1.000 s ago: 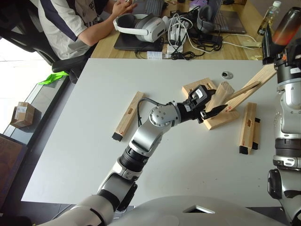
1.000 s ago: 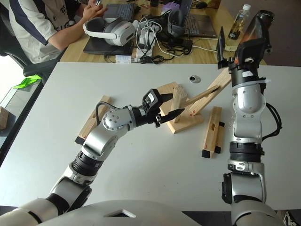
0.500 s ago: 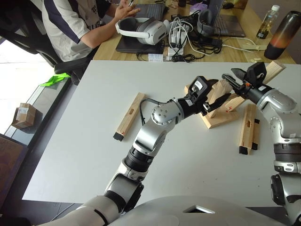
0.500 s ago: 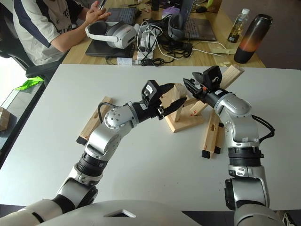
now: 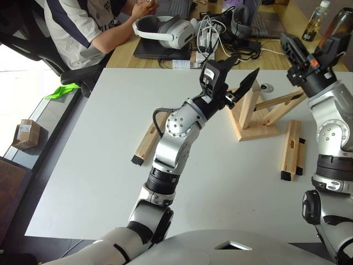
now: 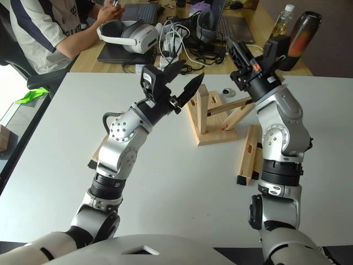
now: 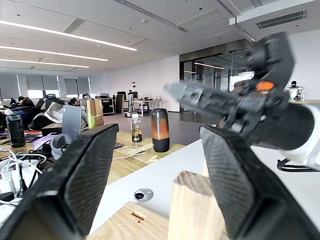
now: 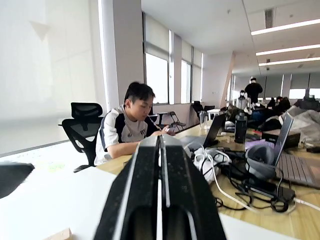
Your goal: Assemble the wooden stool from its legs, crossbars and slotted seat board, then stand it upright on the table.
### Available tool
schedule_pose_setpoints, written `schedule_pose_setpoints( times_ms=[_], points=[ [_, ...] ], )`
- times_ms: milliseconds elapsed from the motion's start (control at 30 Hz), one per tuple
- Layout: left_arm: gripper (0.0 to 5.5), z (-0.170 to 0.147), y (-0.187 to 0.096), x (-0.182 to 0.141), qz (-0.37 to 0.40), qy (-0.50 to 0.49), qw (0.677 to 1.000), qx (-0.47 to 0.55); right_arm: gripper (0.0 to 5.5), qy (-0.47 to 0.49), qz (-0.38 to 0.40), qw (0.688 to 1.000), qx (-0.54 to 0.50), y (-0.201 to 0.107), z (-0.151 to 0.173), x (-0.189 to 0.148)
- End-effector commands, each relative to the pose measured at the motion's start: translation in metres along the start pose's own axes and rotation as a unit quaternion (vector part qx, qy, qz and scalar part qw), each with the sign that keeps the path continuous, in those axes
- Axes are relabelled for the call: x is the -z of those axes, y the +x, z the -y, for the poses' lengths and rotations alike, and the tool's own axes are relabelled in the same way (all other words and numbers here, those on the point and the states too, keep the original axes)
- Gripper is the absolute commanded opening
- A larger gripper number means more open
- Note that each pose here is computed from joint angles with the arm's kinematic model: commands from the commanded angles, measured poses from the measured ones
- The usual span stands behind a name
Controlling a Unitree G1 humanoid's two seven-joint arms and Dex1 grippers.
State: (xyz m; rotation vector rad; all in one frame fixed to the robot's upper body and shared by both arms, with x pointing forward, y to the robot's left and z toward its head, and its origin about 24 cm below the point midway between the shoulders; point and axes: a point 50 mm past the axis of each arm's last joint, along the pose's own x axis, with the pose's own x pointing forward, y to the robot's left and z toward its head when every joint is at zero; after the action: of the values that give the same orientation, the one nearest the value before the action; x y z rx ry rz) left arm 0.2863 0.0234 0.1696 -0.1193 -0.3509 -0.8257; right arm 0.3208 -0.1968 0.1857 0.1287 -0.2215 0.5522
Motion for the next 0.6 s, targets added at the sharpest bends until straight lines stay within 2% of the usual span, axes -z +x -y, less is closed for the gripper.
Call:
schedule_pose_setpoints(
  times_ms=[33, 67, 100, 133, 233, 267, 333, 367, 400, 500, 600],
  points=[
    [3.0, 0.005, 0.0, -0.005, 0.01, -0.012, 1.0, -0.004, 0.04, 0.157, -0.398, 0.891, 0.153, -0.097, 0.026, 0.153],
    [3.0, 0.007, 0.001, -0.006, 0.011, -0.016, 1.0, -0.002, 0.04, 0.177, -0.462, 0.85, 0.18, -0.129, 0.026, 0.182],
    [3.0, 0.008, 0.002, -0.006, 0.011, -0.019, 1.0, 0.0, 0.04, 0.187, -0.489, 0.83, 0.193, -0.145, 0.024, 0.196],
    [3.0, 0.008, 0.002, -0.007, 0.011, -0.021, 1.0, 0.001, 0.04, 0.189, -0.494, 0.825, 0.198, -0.149, 0.023, 0.203],
    [3.0, 0.003, 0.003, -0.009, 0.012, -0.025, 1.0, -0.006, 0.04, 0.173, -0.463, 0.85, 0.18, -0.131, 0.022, 0.202],
    [3.0, 0.001, 0.002, -0.009, 0.012, -0.025, 1.0, -0.009, 0.04, 0.158, -0.436, 0.87, 0.167, -0.121, 0.022, 0.196],
    [3.0, 0.0, 0.001, -0.008, 0.01, -0.026, 1.0, -0.014, 0.04, 0.114, -0.305, 0.936, 0.13, -0.089, 0.024, 0.166],
    [3.0, 0.0, 0.0, -0.007, 0.01, -0.026, 1.0, -0.015, 0.04, 0.085, -0.211, 0.967, 0.112, -0.072, 0.025, 0.141],
    [3.0, 0.0, -0.001, -0.006, 0.009, -0.026, 1.0, -0.014, 0.04, 0.064, -0.133, 0.984, 0.101, -0.06, 0.025, 0.119],
    [3.0, 0.0, -0.002, -0.006, 0.014, -0.028, 0.999, -0.014, 0.04, -0.006, 0.005, 0.998, 0.059, -0.035, 0.017, 0.059],
    [3.0, -0.001, -0.002, -0.008, 0.023, -0.031, 0.999, -0.018, 0.04, -0.014, 0.07, 0.997, 0.021, -0.022, 0.003, 0.017]
  ],
)
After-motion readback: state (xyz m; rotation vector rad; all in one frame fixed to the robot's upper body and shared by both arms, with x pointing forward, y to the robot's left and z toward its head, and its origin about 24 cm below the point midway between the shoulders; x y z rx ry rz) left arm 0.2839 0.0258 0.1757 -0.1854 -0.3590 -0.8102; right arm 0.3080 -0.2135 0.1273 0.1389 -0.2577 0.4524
